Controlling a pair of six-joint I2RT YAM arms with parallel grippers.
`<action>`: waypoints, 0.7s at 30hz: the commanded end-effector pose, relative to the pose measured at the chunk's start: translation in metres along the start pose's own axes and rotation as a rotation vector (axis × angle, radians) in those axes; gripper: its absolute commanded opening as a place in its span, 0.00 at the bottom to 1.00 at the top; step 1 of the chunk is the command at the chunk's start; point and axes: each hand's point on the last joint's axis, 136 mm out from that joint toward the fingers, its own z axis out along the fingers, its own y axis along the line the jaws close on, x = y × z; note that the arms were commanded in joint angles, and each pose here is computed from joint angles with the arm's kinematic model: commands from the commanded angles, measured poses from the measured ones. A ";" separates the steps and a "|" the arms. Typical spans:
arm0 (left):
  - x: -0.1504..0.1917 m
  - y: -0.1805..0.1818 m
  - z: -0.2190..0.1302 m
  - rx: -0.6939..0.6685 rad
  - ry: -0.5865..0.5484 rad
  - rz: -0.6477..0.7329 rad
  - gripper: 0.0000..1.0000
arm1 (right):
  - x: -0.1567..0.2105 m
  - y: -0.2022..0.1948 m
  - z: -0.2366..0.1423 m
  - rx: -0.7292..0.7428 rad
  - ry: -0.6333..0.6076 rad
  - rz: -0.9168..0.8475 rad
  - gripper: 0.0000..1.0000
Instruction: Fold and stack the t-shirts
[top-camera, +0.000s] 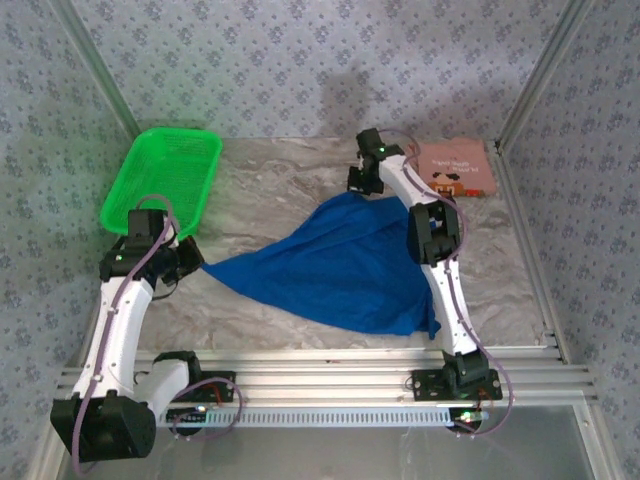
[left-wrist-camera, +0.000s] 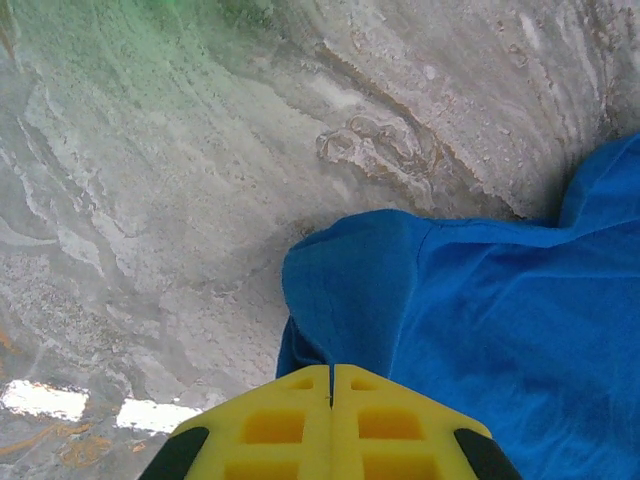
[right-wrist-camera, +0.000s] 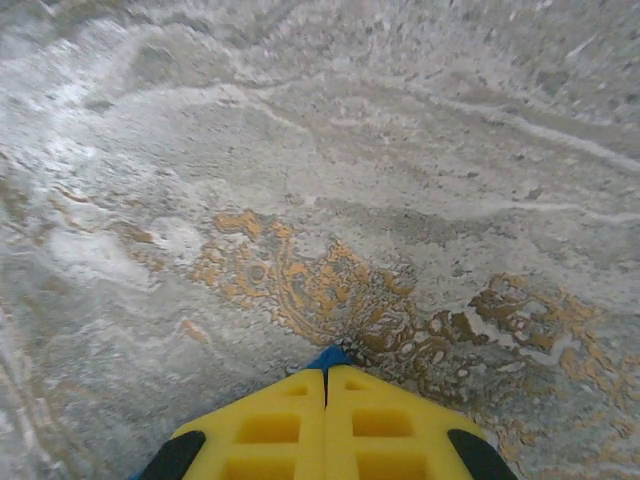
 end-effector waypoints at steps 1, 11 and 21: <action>-0.025 -0.017 -0.019 0.036 -0.085 0.019 0.00 | -0.080 0.015 -0.109 -0.099 -0.281 0.022 0.00; -0.071 -0.043 -0.039 0.073 -0.191 0.068 0.00 | -0.121 -0.035 -0.273 -0.093 -0.602 0.074 0.00; -0.120 -0.088 -0.076 0.174 -0.291 0.124 0.00 | -0.114 -0.060 -0.372 -0.115 -0.785 0.089 0.00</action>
